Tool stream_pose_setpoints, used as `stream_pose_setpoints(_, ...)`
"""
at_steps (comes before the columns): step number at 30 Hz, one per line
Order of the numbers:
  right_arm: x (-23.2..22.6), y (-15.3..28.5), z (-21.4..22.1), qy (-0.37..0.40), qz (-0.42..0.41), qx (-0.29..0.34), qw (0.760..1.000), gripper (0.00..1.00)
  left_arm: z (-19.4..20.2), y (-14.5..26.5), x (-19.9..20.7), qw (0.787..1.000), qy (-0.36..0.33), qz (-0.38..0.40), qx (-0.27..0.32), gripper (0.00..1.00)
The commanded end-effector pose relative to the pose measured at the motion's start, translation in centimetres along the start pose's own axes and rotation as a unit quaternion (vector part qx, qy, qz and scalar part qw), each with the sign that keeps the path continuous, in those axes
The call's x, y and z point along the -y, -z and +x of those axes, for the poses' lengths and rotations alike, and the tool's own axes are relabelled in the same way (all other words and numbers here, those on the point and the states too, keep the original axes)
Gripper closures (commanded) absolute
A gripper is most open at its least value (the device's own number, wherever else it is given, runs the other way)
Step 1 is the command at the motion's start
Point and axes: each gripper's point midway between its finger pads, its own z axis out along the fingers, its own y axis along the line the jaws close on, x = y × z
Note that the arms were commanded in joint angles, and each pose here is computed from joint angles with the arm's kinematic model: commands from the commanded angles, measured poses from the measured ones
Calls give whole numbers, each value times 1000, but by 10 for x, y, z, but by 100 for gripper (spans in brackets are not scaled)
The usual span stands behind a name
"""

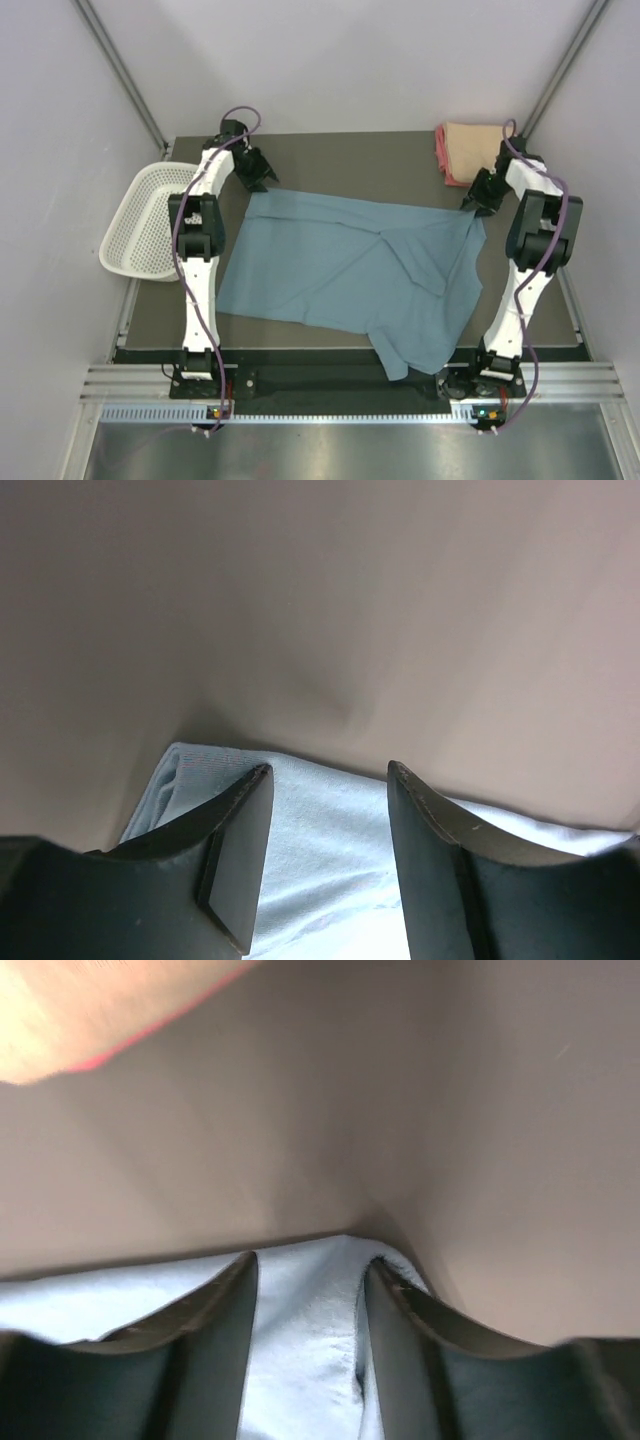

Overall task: Fold and stack the t-shirts
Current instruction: Fold the tshirt

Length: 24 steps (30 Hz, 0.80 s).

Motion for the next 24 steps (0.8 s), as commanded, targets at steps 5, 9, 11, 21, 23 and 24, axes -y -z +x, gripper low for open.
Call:
stream_pose_setpoints(5, 30, 68, -28, 25, 127, 51, 990, 27, 10, -2, -27, 998, -16, -55, 4, 43)
stream_pose_setpoints(9, 32, 120, -18, 42, 141, 83, 986, 21, 12, 37, -2, 998, -33, -44, 28, 43)
stream_pose_setpoints(11, 24, 133, -12, 72, 146, 92, 982, 20, 19, 46, 2, 998, -42, -48, 30, 43)
stream_pose_setpoints(21, -103, 126, 132, 309, 24, 48, 950, 46, 50, 140, 24, 990, -121, -59, 53, 48)
stream_pose_setpoints(23, -114, 113, 162, 356, 8, 35, 934, 49, 68, 143, 17, 989, -127, -66, 44, 48)
stream_pose_setpoints(24, -116, 108, 172, 369, 5, 28, 929, 49, 72, 155, 21, 988, -130, -57, 52, 48)
